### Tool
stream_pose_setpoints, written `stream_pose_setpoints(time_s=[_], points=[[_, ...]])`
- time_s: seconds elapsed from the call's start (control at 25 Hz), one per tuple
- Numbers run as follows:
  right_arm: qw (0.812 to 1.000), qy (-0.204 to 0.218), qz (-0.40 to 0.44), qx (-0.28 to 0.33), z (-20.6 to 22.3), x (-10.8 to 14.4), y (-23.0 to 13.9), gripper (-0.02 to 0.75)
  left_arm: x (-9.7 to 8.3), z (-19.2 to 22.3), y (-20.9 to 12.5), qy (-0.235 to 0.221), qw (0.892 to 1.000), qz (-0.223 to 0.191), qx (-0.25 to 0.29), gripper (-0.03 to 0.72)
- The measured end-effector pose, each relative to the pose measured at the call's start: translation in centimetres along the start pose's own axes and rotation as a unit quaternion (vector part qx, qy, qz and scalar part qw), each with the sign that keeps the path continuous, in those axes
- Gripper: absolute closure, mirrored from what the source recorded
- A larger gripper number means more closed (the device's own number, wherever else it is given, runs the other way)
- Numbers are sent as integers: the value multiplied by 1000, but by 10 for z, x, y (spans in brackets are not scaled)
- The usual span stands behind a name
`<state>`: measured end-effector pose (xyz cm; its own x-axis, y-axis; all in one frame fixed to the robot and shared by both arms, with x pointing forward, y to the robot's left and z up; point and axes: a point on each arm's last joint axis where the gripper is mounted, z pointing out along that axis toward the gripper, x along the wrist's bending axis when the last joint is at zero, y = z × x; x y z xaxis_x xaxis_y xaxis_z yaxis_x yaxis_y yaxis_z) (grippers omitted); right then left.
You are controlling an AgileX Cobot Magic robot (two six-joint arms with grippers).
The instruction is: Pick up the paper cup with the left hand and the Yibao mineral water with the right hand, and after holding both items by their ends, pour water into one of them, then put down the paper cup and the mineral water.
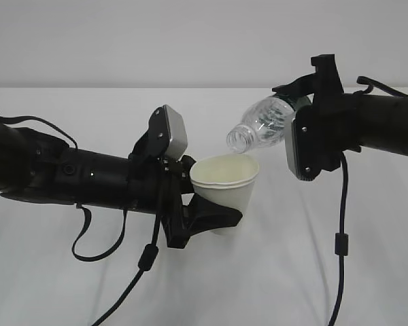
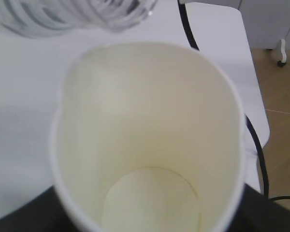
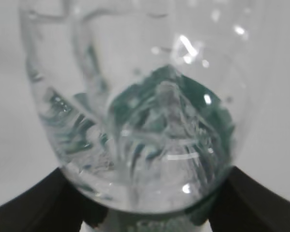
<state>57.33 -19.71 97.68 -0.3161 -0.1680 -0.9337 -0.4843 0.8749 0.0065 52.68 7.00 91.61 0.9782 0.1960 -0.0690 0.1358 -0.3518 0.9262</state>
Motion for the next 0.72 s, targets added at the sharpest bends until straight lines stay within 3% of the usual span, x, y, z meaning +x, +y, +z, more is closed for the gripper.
stream_pose_setpoints(time_s=[0.72], points=[[999,10,-53,-5,2,-6,-1,229,0,0,0,0,1000,0,0,259]])
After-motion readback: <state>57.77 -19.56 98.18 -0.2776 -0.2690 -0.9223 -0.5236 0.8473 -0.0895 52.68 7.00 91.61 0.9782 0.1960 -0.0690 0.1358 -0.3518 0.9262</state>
